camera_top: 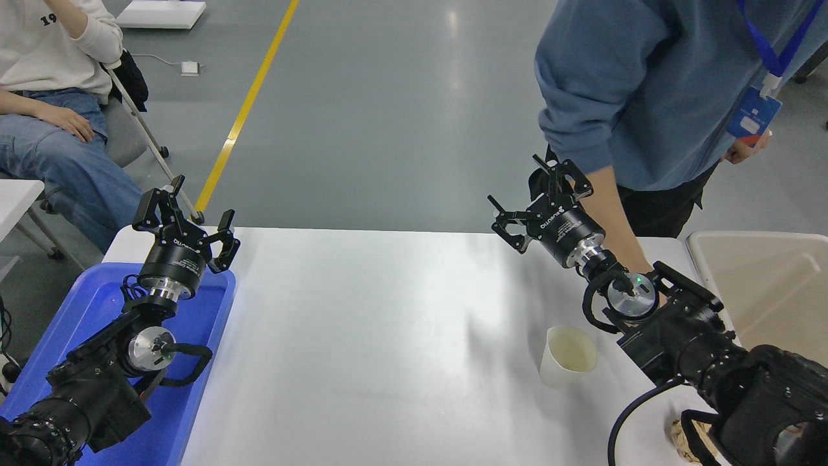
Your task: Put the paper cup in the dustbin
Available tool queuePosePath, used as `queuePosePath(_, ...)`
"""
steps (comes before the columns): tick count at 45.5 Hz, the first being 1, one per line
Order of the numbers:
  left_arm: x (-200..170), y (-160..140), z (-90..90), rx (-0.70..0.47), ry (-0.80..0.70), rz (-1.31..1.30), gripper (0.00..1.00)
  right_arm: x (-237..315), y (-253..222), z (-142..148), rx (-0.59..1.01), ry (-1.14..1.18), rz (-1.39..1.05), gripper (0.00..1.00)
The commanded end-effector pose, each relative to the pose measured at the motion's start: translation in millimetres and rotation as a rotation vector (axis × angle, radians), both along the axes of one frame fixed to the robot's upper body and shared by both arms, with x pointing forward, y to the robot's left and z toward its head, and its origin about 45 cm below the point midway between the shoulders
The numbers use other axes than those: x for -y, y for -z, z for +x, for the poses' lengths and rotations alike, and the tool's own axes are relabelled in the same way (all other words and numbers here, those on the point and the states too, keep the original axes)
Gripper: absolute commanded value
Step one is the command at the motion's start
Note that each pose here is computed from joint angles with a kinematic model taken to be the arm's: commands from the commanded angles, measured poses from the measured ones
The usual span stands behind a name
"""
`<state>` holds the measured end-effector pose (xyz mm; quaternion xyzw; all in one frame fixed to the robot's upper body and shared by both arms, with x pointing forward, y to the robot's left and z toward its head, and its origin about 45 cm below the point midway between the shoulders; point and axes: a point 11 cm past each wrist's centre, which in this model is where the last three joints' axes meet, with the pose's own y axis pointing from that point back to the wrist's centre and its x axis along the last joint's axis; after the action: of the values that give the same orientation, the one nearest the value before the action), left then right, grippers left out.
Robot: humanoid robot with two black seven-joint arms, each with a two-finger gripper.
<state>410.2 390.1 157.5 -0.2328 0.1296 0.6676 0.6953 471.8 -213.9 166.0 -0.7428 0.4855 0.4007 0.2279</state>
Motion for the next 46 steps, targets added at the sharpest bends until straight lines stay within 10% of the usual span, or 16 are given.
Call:
queuePosePath(1, 0.5, 1.0, -0.3, -0.004, 0.001, -0.002, 1.0, -1.4, -0.9, 0.0, 0.004, -0.006, 0.001, 0.99)
queuePosePath(46, -0.3, 0.1, -0.2, -0.001, 0.001, 0.003, 1.0, -1.2, 2.4, -1.7, -0.003, -0.012, -0.012, 0.99)
